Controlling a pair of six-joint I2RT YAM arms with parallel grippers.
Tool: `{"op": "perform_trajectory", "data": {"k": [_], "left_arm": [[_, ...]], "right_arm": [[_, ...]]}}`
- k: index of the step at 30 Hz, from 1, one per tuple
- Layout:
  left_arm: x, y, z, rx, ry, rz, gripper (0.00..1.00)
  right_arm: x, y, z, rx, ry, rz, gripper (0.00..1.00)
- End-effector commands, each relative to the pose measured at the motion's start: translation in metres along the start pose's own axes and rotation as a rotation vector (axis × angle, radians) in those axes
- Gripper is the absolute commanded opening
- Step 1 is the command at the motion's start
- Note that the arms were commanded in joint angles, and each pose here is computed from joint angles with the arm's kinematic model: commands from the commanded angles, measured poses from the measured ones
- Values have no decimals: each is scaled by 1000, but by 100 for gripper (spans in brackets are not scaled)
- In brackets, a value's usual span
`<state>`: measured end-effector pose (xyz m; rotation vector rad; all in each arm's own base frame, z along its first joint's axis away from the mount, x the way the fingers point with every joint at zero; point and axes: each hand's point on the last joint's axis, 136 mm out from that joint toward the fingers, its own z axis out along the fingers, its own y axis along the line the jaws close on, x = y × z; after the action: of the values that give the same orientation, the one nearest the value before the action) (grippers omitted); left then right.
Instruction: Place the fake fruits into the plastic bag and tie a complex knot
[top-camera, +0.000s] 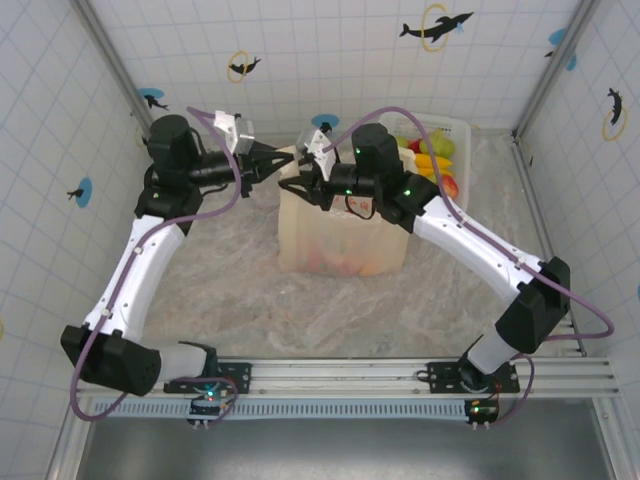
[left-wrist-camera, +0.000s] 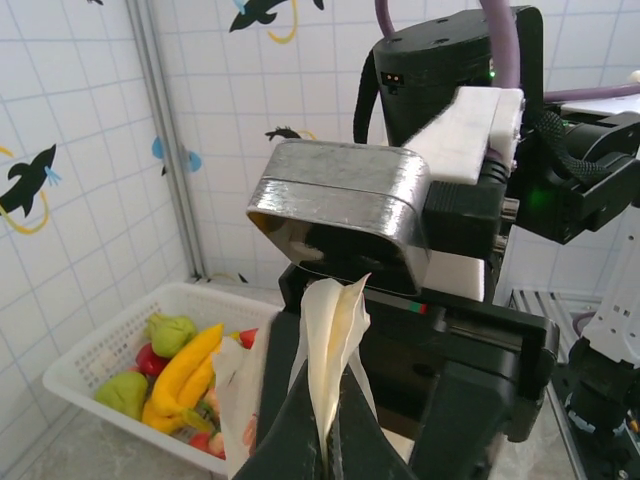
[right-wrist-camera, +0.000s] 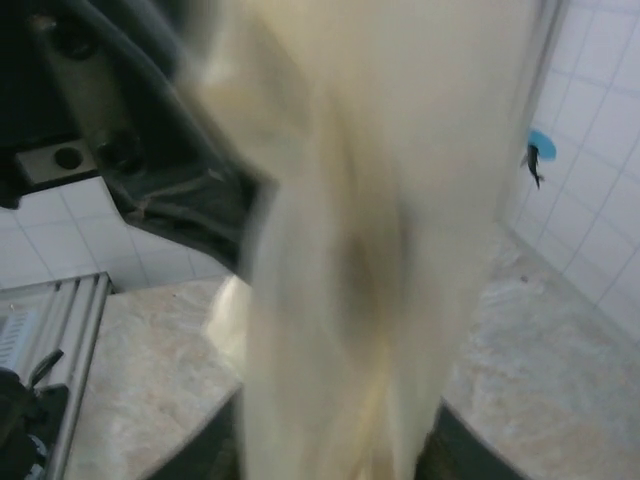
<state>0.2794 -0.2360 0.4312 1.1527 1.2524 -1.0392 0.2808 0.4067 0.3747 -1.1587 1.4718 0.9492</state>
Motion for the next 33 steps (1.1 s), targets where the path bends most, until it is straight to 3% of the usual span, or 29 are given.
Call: {"op": "perform_trajectory", "data": {"k": [1, 2, 3, 7, 13, 19, 27, 30, 33], "left_arm": [[-31, -6, -5, 9, -52, 125, 9], [-32, -6, -6, 5, -56, 127, 14], [-34, -5, -7, -13, -59, 125, 24], [-33, 1, -22, -130, -70, 119, 50], [12, 2, -42, -265, -63, 13, 68], [53, 5, -40, -267, -76, -55, 73], [78, 3, -16, -143, -61, -78, 73], [87, 5, -4, -109, -48, -102, 70], [92, 4, 4, -81, -49, -110, 59]], "right_arm": [[-32, 6, -10, -3, -78, -34, 12], [-30, 5, -11, 6, -73, -31, 6], [-29, 4, -13, 17, -71, -25, 0], [-31, 1, -18, 52, -84, 10, 0], [-35, -2, -23, 81, -105, 42, 3], [-41, 2, -25, 70, -139, 53, 5], [-47, 6, -24, 51, -159, 63, 5], [-48, 6, -23, 54, -162, 66, 5], [-50, 6, -24, 54, -169, 71, 6]]}}
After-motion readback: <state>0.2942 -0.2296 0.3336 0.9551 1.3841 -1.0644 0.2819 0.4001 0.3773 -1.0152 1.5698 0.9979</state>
